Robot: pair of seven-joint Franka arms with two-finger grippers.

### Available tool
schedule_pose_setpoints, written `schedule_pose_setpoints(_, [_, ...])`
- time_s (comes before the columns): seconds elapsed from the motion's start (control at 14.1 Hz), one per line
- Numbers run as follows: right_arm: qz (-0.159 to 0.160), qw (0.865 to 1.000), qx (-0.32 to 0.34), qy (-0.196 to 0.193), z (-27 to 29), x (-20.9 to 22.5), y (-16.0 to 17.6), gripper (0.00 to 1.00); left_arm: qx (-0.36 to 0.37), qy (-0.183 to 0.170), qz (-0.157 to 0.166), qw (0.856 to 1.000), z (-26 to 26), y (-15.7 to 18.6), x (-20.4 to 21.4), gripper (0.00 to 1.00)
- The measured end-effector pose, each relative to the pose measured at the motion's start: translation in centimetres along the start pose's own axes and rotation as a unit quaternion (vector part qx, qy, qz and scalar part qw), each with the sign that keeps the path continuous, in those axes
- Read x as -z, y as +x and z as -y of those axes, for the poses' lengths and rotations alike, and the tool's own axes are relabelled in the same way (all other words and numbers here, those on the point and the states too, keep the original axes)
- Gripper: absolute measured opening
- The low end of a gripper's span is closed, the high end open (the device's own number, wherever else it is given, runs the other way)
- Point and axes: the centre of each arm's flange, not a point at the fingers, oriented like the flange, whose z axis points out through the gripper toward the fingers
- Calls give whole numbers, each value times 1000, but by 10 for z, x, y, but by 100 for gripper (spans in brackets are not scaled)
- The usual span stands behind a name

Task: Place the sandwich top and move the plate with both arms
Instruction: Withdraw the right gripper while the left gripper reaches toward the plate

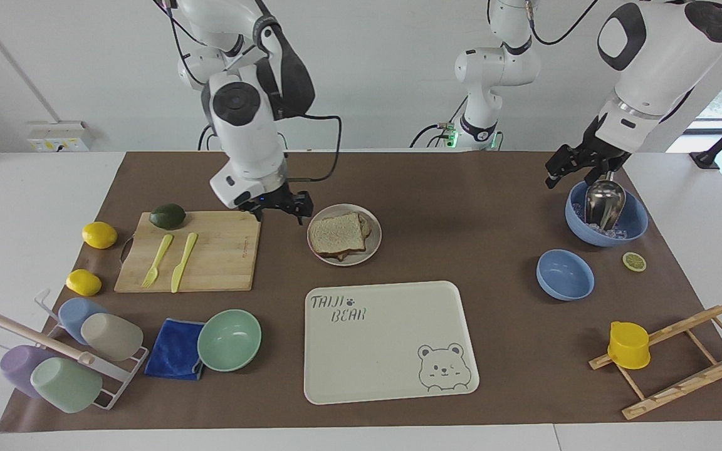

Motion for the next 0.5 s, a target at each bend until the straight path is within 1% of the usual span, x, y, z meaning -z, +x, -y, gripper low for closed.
schedule_pose_setpoints(0.07, [5,1000,5,2,-31,11,3,100,-4,-20,-1,1000,-14,-1,-13,100])
schedule_pose_setpoints(0.21, [22,1000,5,5,-79,27,0,100,-13,-47,-7,999,-43,-4,-39,100])
schedule_pose_setpoints(0.36, [41,999,22,7,-107,39,-10,100,-15,-57,-14,998,-80,-11,-71,100])
schedule_pose_setpoints(0.5, [48,998,37,12,-135,48,-15,100,-17,-59,-14,998,-123,-18,-110,100])
